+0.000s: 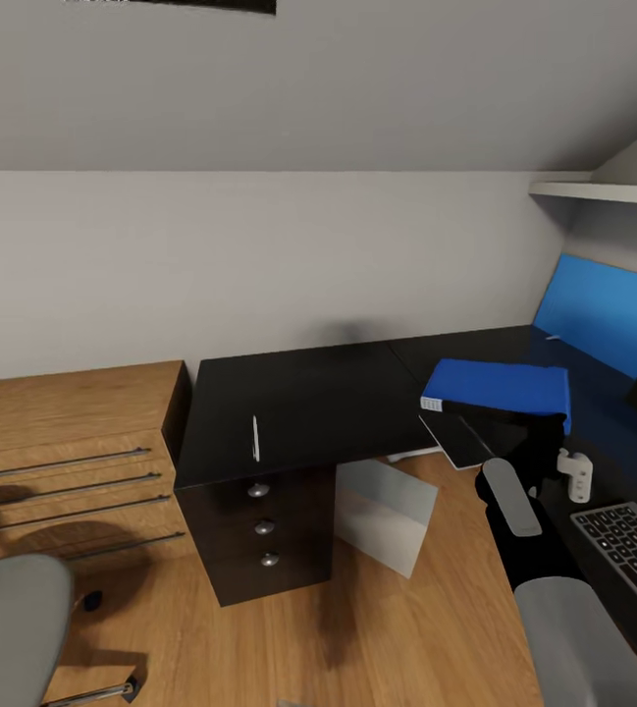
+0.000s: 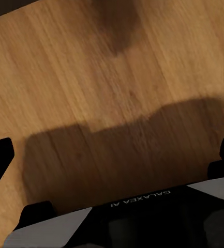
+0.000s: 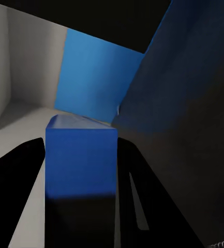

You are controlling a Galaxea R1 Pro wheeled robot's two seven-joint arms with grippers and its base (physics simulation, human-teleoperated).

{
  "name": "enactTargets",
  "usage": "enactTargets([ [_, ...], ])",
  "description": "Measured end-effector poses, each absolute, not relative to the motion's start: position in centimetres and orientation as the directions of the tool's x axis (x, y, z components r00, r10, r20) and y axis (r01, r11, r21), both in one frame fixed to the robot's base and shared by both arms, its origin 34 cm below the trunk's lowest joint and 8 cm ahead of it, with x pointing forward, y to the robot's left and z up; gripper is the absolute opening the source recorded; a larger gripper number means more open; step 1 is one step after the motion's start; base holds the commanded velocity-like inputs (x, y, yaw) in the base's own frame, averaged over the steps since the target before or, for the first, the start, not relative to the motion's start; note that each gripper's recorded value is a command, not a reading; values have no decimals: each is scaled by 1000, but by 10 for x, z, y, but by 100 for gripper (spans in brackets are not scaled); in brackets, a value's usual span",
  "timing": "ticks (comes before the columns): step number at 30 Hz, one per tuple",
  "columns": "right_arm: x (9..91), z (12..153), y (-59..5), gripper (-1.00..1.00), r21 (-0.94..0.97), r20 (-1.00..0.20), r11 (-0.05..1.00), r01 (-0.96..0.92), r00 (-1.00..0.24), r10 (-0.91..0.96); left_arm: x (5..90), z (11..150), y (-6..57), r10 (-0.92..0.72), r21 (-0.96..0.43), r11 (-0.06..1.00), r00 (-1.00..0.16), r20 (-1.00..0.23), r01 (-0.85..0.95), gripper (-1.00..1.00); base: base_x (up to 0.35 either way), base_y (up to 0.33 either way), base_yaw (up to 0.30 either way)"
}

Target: In the bedroom, organize the workspace by keeping the computer under the desk, ensuring the monitor is on the desk, placing the keyboard on the desk next to the monitor, placing the mouse on the desk next to the keyboard, moving the folder from the swivel chair onto the desk next to the mouse, stacking the notebook on top of the folder with the pen on top of the notebook, and positioning the swivel chair next to the desk.

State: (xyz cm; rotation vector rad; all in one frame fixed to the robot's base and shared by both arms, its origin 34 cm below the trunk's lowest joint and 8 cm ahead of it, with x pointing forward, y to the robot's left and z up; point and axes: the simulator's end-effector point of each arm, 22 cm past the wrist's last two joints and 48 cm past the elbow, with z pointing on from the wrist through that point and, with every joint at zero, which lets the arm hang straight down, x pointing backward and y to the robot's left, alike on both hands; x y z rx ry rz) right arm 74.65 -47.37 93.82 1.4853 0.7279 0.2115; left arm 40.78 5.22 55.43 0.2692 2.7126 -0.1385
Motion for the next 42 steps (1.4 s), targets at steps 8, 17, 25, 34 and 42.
enactTargets([
  [8,745,948,-474,-100,944,-319,117,307,771,551,388,554,55,141,-79,981,-926,-351,179,100,0,0,0],
  [17,743,962,-477,-100,943,-323,121,310,772,548,390,546,70,109,-75,988,-956,-273,135,100,0,0,0],
  [25,737,966,-482,-100,937,-336,114,330,768,546,397,545,83,59,-75,994,-975,-212,76,100,0,0,0],
  [34,737,926,-497,-100,895,-307,-42,443,684,661,405,559,85,47,-74,995,-972,-232,66,100,0,0,0],
  [42,740,926,-496,-100,881,-296,-57,470,640,709,413,572,85,31,-73,996,-962,-273,52,100,0,0,0],
])
